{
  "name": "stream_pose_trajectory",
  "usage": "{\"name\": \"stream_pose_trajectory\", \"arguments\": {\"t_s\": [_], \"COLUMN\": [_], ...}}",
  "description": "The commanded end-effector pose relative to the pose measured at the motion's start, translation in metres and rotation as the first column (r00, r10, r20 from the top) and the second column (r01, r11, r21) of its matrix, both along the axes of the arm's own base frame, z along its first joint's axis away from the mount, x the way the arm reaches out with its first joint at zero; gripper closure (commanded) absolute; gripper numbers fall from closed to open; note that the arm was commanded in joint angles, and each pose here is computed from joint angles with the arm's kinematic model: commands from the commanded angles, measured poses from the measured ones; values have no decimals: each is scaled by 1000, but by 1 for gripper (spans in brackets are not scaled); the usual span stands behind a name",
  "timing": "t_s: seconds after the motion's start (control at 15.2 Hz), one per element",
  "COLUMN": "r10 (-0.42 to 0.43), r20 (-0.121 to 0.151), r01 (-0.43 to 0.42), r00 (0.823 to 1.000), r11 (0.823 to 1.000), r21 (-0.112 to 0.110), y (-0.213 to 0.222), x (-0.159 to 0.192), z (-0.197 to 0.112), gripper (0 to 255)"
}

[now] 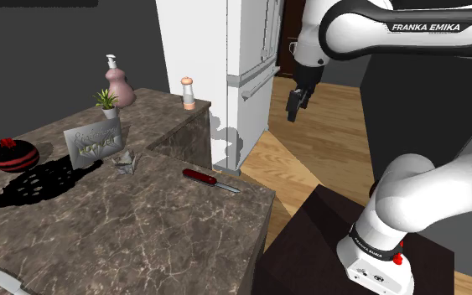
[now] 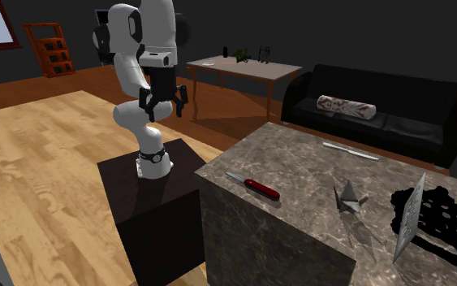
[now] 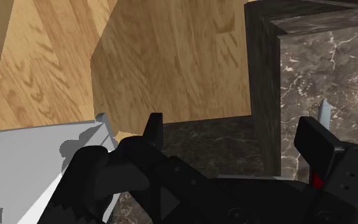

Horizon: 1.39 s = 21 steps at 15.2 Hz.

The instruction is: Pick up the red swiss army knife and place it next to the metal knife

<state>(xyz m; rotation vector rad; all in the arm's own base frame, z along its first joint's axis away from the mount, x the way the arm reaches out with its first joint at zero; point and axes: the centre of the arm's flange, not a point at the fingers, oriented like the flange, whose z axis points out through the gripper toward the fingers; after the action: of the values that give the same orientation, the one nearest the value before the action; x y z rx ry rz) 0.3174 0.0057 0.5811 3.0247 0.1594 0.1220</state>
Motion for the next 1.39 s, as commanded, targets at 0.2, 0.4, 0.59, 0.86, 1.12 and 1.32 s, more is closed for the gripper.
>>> {"name": "stream_pose_trajectory", "arguments": {"t_s": [0.2,0.4,0.59,0.86,1.12,1.32], "r10": [5,11,16,23,31,37], "r20": [-5,-9,-13,-19,-25,-29], "r01": [-5,-11,-16,-23,-29,-34], "r00": [1000,1000,1000,1000,999,999], "r11": [1000,1000,999,999,998,997], "r21": [11,23,34,49,64,75], "y": [21,43,65,96,126,150], "x": [21,42,62,89,116,135], "z": [-25,-49,-73,-106,-137,-161], "gripper": [0,0,0,0,0,0]}}
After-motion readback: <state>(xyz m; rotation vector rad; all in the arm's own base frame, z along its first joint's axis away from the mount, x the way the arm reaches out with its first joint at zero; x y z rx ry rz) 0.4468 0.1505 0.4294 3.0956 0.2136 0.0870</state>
